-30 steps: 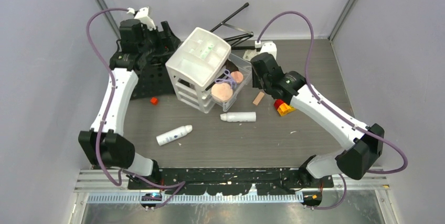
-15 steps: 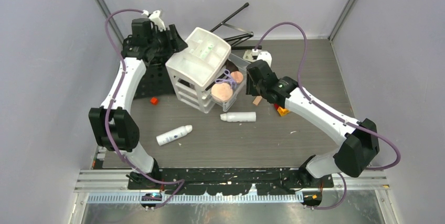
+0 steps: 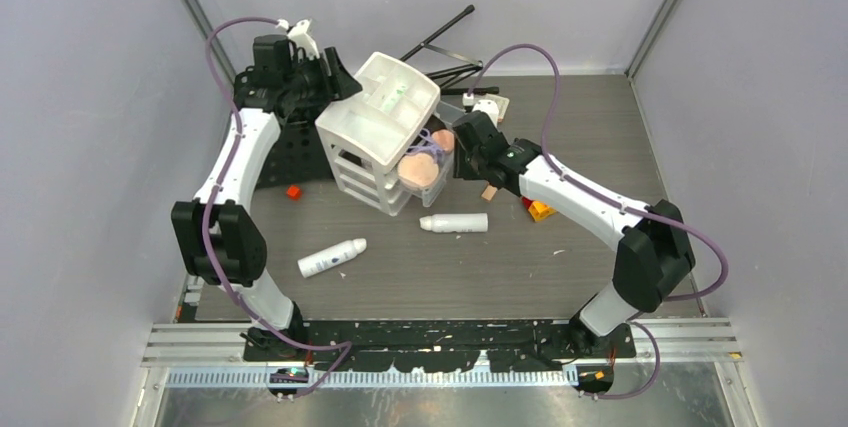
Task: Organize the makeup
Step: Close the drawer in the storage box.
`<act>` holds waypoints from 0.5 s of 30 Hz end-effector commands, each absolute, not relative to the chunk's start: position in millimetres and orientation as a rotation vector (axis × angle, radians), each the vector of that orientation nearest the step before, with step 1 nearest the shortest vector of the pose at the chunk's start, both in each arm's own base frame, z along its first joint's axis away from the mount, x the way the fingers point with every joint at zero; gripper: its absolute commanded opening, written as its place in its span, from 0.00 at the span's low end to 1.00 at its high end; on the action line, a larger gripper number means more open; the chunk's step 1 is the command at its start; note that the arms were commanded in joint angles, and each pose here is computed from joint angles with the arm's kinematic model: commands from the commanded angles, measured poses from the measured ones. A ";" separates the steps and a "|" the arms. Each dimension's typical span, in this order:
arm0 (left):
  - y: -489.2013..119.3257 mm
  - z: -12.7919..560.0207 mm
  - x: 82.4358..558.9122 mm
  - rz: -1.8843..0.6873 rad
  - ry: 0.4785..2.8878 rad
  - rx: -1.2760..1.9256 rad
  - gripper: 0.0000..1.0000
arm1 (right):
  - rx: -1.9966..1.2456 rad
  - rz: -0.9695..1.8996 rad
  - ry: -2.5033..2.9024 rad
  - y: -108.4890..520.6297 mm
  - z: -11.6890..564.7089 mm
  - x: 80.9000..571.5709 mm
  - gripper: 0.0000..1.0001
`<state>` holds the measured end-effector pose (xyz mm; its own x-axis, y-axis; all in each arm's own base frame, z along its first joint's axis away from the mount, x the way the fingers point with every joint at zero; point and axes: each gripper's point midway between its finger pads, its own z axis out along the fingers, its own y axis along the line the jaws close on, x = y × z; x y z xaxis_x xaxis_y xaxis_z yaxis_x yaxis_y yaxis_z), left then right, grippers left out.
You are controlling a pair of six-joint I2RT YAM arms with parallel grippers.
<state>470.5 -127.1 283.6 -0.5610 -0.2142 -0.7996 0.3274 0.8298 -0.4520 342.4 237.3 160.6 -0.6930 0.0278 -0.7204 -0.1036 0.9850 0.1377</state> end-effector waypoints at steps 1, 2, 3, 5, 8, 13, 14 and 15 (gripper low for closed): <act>-137.9 290.4 474.7 -0.759 2.007 0.118 0.59 | 0.007 0.381 2.201 269.5 204.7 367.1 0.41; -139.0 288.8 474.7 -0.759 2.010 0.120 0.59 | 0.009 0.400 2.196 274.3 207.0 369.3 0.41; -140.5 287.7 474.6 -0.763 2.012 0.122 0.59 | 0.008 0.416 2.194 278.6 208.3 372.0 0.41; -142.6 286.1 474.8 -0.766 2.015 0.126 0.58 | 0.004 0.448 2.194 287.8 209.9 376.0 0.41; -144.6 285.4 474.2 -0.768 2.018 0.131 0.58 | 0.002 0.482 2.198 299.3 210.3 382.3 0.41; -145.2 285.1 474.3 -0.769 2.018 0.132 0.57 | -0.003 0.518 2.206 314.0 207.3 390.9 0.41; -144.8 285.3 474.5 -0.768 2.017 0.132 0.57 | -0.004 0.526 2.206 316.6 206.7 392.3 0.41; -145.4 284.4 474.6 -0.770 2.020 0.133 0.57 | -0.002 0.533 2.208 318.7 206.0 393.8 0.41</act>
<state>470.0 -140.2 275.6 -0.5819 -0.1990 -0.7885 0.3507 0.8134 -0.4641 380.9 296.2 180.5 -0.6781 0.1126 -0.7263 -0.1538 0.9446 0.2900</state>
